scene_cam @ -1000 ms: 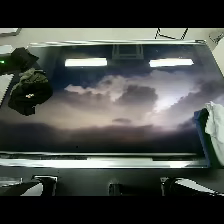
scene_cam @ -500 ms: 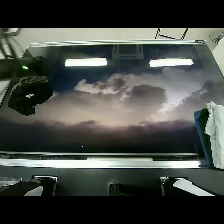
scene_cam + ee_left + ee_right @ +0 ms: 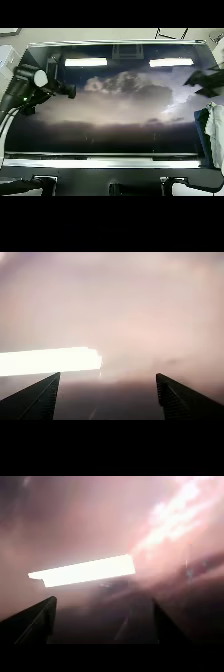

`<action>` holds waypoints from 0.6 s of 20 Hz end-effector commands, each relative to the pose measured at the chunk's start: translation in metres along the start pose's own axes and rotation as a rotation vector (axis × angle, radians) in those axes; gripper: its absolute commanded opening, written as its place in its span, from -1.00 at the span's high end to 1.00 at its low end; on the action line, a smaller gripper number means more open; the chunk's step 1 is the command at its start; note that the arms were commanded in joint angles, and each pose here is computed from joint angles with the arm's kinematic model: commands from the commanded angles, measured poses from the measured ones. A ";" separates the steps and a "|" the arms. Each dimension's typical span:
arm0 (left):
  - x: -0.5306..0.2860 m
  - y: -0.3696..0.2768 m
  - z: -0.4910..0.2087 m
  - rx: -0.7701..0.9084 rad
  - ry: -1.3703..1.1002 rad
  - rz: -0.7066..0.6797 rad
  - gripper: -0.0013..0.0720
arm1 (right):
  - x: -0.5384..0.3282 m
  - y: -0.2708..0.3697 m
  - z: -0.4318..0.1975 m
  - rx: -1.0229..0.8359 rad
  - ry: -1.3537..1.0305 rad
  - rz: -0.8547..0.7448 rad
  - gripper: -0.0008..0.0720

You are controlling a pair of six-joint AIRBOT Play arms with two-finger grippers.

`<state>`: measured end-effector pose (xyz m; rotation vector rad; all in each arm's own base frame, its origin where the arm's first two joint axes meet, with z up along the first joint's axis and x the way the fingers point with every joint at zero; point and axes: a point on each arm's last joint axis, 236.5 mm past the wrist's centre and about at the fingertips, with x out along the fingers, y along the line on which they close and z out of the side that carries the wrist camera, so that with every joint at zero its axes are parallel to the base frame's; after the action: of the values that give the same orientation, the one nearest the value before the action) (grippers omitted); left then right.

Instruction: Fold the clothes and pants, and hang the long-sleeved shirts on hangers.

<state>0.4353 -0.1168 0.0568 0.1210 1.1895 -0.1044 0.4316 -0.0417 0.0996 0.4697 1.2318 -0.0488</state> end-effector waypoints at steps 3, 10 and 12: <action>0.019 0.013 -0.027 -0.003 0.138 0.055 -0.97 | 0.033 0.025 -0.031 -0.118 0.115 -0.100 -0.95; 0.021 0.013 -0.028 -0.002 0.143 0.055 -0.97 | 0.032 0.025 -0.030 -0.116 0.113 -0.099 -0.95; 0.021 0.013 -0.028 -0.002 0.143 0.055 -0.97 | 0.032 0.025 -0.030 -0.116 0.113 -0.099 -0.95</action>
<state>0.4197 -0.1011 0.0281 0.1602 1.3238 -0.0490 0.4229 -0.0016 0.0712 0.3190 1.3574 -0.0342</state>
